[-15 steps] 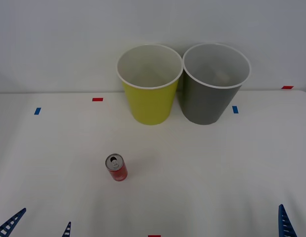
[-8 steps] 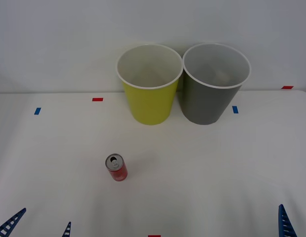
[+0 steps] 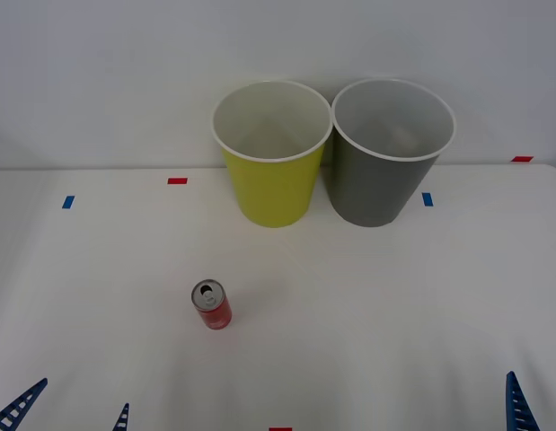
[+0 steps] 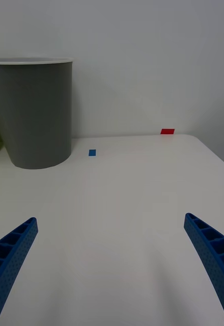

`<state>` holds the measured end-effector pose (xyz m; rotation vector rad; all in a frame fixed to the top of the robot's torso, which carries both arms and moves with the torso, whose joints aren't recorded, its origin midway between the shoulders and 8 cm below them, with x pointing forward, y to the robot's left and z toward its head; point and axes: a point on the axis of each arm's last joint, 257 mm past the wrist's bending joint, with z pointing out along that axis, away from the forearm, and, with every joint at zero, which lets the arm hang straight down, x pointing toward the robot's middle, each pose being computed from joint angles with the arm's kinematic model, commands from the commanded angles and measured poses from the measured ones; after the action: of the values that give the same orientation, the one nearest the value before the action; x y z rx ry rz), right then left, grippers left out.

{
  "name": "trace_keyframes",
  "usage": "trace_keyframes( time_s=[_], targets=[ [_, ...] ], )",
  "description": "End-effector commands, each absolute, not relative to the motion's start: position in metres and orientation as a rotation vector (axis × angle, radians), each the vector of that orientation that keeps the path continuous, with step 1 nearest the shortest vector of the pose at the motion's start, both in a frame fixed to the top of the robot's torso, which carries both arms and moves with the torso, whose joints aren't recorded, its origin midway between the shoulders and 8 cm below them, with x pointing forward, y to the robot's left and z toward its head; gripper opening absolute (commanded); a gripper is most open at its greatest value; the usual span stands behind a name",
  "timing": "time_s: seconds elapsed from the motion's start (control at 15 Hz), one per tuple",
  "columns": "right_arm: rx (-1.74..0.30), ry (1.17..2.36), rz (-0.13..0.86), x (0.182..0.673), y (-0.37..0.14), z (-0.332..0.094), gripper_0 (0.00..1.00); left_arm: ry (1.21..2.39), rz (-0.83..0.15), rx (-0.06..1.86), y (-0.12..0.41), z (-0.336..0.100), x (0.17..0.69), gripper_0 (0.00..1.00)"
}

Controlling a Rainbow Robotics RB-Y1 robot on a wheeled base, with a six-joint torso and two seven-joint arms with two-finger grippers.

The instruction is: Put cans in the gray bin and PET bottles in the light green bin.

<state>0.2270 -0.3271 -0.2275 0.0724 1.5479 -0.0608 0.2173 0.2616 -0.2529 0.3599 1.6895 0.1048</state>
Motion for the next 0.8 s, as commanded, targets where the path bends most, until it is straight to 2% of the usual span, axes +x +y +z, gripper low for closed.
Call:
trace_keyframes(
  time_s=[0.07, 0.8],
  targets=[
    [0.072, 1.548, -0.061, 0.227, -0.3271, -0.2275, 1.0, 1.689, 0.105, 0.36, 0.2616, -0.2529, 0.2173, 1.0],
    [0.072, 1.548, -0.061, 0.227, -0.3271, -0.2275, 1.0, 1.689, 0.105, 0.36, 0.2616, -0.2529, 0.2173, 1.0]
  ],
)
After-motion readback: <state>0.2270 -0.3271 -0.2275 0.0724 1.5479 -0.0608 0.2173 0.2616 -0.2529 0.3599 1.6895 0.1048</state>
